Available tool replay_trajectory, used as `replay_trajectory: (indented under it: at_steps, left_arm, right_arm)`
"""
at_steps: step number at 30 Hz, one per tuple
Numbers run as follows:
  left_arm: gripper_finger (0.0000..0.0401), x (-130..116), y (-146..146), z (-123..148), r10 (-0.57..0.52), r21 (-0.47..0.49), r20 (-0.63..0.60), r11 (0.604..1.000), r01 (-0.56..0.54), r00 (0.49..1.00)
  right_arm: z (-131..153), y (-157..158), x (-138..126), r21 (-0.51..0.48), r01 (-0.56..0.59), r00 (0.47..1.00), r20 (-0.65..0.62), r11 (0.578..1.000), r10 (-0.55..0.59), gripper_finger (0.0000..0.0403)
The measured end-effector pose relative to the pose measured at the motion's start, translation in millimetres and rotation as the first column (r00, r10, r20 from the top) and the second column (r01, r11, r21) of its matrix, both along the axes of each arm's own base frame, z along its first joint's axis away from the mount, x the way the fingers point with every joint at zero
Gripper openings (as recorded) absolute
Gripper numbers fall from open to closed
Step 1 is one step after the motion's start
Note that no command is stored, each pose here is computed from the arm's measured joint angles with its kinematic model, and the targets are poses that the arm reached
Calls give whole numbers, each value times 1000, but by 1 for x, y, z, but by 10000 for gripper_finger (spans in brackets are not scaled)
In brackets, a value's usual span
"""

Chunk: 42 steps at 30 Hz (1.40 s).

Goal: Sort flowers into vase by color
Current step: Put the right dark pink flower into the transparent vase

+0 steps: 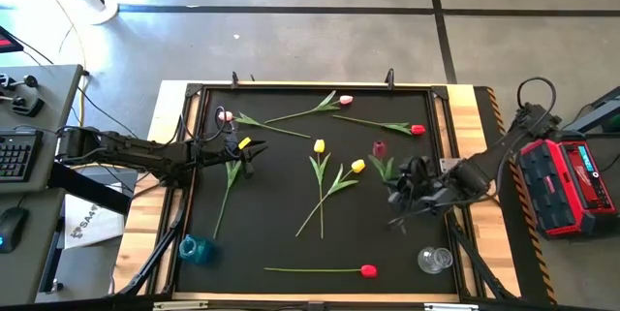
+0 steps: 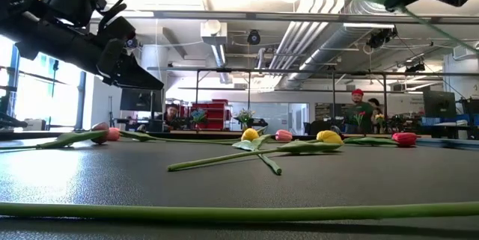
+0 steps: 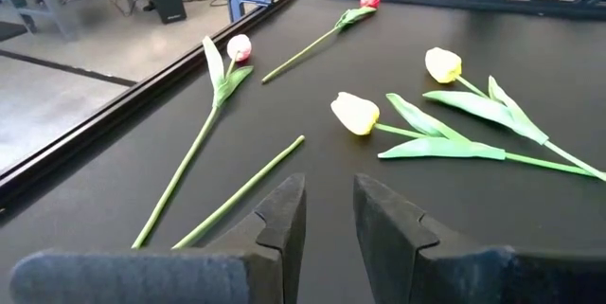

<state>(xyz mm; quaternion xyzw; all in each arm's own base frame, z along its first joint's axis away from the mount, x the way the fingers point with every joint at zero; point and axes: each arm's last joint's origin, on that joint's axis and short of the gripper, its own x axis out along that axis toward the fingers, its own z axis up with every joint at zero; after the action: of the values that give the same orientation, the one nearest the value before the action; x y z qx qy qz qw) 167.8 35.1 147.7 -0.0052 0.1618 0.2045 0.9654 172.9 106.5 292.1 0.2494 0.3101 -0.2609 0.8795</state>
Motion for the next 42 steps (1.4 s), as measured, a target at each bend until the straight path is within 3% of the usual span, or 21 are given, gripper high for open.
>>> replay_trajectory:
  at_steps: [5,11,25,36,42]
  left_arm:
    - [81,0,0,0,5,-14,7,1000,-5,1000]
    - [81,0,0,0,13,-36,17,999,-13,1000]
    - [81,0,0,1,34,-88,49,996,-30,998]
    - [81,0,0,1,60,-150,73,988,-48,996]
    - [81,0,0,1,63,-159,76,986,-50,995]
  right_arm:
    - [5,16,-7,-57,-148,988,27,987,150,0]
    - [24,42,-29,-196,-343,931,61,919,361,0]
    - [38,68,-93,-358,-445,822,201,821,533,0]
    - [63,38,-122,-265,-546,734,305,794,607,0]
    - [76,14,-127,-244,-549,710,369,799,600,0]
